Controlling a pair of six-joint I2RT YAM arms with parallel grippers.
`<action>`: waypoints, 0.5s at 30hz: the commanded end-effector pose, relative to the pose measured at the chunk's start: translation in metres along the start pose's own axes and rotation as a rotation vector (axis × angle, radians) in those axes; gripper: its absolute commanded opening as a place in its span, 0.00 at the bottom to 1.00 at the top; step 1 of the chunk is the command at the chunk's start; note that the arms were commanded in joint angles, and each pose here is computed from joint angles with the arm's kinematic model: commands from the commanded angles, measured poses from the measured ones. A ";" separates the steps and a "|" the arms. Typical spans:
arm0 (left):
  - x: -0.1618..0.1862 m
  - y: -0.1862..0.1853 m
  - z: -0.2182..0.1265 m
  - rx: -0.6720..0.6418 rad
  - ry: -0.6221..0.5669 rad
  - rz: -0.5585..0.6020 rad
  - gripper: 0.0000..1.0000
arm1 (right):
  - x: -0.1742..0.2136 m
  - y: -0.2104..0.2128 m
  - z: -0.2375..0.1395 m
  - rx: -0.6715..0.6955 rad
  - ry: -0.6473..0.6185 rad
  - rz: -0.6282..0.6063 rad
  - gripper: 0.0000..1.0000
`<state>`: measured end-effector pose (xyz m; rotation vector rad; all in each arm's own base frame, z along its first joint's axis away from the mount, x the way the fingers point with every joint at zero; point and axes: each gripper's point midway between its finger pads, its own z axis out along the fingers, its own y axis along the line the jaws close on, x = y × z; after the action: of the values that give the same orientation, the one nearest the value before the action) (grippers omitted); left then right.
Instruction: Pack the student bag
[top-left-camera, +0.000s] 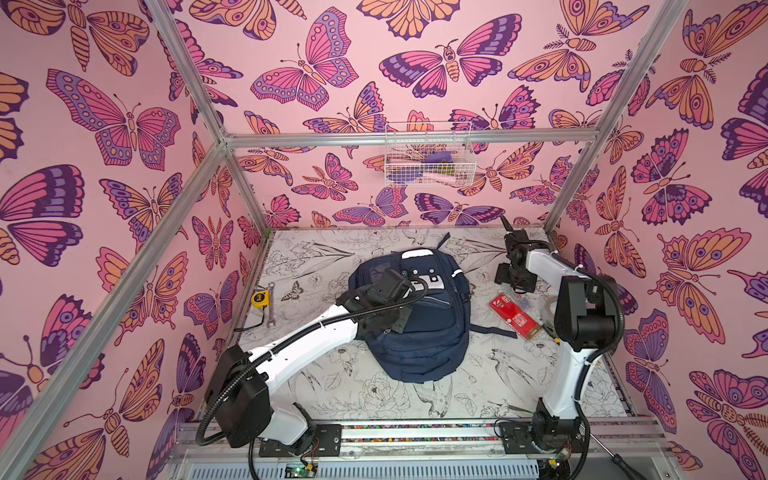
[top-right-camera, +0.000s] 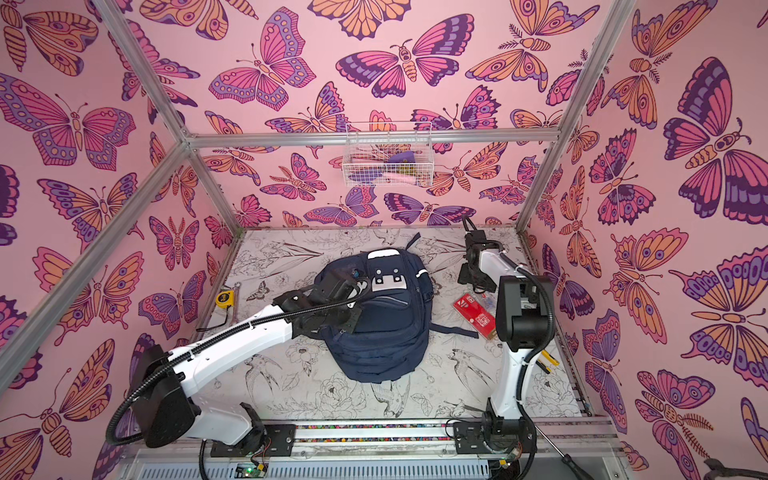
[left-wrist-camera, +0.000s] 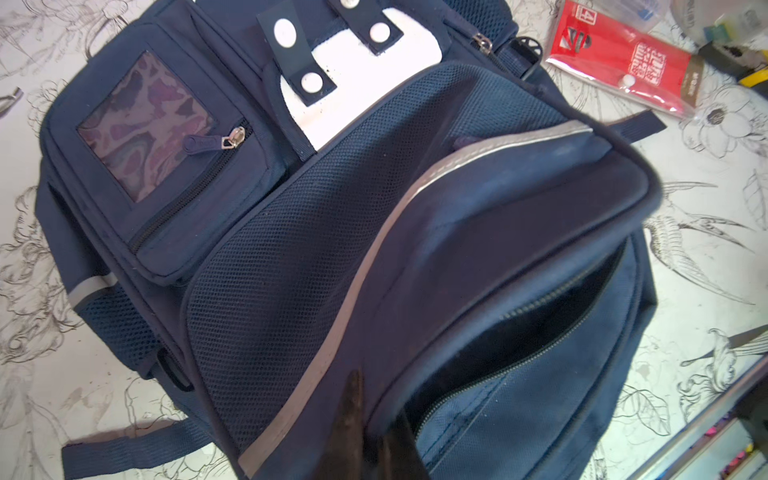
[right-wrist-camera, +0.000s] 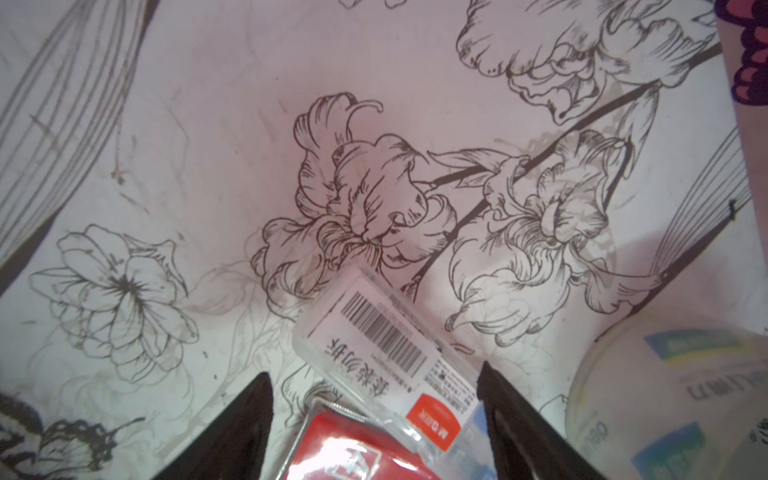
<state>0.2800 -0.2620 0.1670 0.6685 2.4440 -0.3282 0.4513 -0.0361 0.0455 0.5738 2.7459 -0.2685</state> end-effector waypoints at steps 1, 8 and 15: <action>-0.016 -0.002 -0.013 0.040 -0.080 -0.053 0.00 | 0.000 -0.007 0.009 0.029 0.061 -0.063 0.76; -0.017 -0.001 -0.014 0.043 -0.084 -0.063 0.00 | 0.004 -0.003 0.025 0.040 0.125 -0.116 0.63; -0.017 -0.003 -0.012 0.073 -0.076 -0.088 0.00 | 0.010 -0.002 0.026 0.027 0.134 -0.105 0.52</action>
<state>0.2806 -0.2624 0.1696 0.6321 2.4524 -0.3946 0.4600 -0.0418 0.0247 0.4862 2.8548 -0.3114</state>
